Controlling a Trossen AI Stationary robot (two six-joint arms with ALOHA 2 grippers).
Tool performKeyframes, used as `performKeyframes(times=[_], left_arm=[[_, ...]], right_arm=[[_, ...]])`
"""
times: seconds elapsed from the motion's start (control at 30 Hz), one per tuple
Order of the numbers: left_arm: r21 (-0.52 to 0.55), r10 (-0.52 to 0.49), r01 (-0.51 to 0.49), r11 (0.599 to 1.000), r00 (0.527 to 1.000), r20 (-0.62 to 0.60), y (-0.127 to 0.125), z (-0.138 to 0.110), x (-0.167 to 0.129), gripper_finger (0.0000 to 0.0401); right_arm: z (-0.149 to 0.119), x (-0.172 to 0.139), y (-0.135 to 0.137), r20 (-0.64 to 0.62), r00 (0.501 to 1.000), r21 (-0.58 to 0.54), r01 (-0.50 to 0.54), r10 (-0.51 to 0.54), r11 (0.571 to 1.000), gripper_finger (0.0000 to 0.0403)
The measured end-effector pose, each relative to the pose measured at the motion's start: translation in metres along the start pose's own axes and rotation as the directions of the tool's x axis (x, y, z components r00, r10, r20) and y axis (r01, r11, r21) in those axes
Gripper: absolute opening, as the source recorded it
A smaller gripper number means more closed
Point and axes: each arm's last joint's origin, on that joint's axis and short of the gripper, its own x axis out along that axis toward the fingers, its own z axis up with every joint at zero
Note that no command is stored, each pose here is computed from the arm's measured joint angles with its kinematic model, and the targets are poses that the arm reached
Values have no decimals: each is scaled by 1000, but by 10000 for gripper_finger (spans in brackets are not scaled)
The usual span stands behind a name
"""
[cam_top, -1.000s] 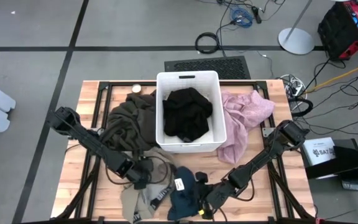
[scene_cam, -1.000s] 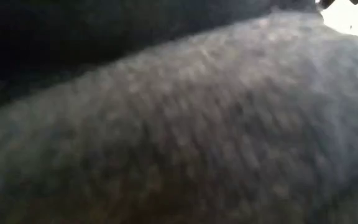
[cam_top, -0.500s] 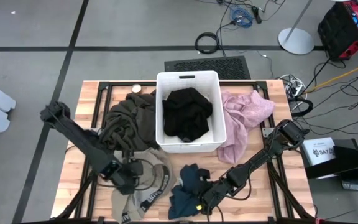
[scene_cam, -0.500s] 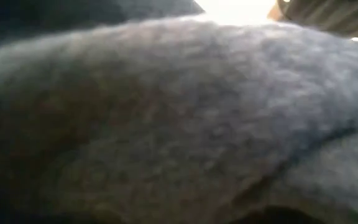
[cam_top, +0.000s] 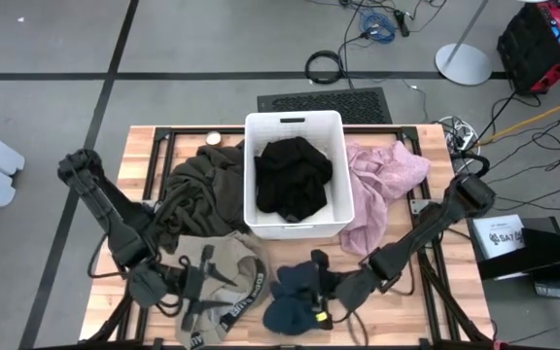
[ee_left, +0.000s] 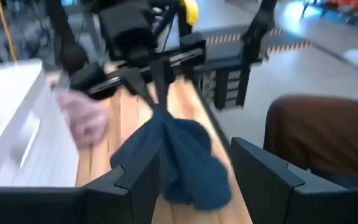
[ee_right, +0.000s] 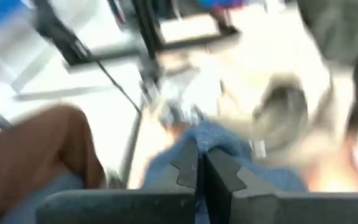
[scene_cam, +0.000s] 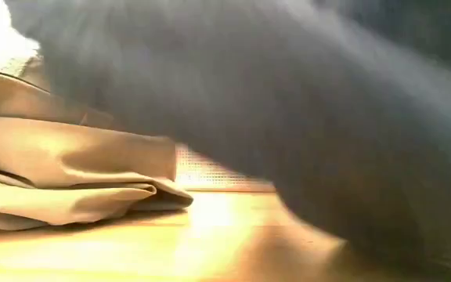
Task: Sort clothes
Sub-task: Put the blue shorts into the laundry bin
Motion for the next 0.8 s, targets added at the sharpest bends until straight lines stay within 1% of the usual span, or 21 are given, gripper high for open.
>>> performKeyframes(times=[0.1, 0.17, 0.3, 0.4, 0.47, 0.53, 0.67, 0.73, 0.8], left_arm=[[7, 18, -18, 1000, 998, 56, 1, 4, 11, 200], [-5, 42, -41, 999, 997, 67, 4, 3, 21, 200], [-25, 99, -98, 995, 993, 68, 15, -1, 41, 200], [-35, 141, -139, 990, 988, 62, 23, -5, 55, 200], [-34, 151, -149, 988, 987, 49, 28, -9, 62, 200], [-40, 131, -129, 991, 991, 39, 32, -12, 71, 200], [-87, 102, -98, 991, 994, 32, 39, -16, 84, 199], [-95, 108, -105, 990, 994, 29, 41, -18, 87, 190], [-98, 114, -110, 989, 993, 34, 43, -18, 89, 164]], right_arm=[[26, -10, -2, 120, 989, -45, -76, 81, 996, 1], [41, -16, -6, 193, 976, -64, -92, 103, 994, 1], [62, -23, -16, 283, 943, -114, -149, 176, 982, 0], [67, -22, -21, 290, 937, -122, -165, 194, 979, 0], [67, -21, -22, 286, 940, -121, -158, 187, 980, 0], [66, -21, -22, 280, 942, -122, -155, 184, 980, 0], [66, -21, -22, 277, 943, -123, -154, 183, 980, 0], [65, -21, -22, 275, 944, -123, -154, 182, 980, 0], [64, -21, -23, 265, 947, -125, -151, 180, 981, 0]])
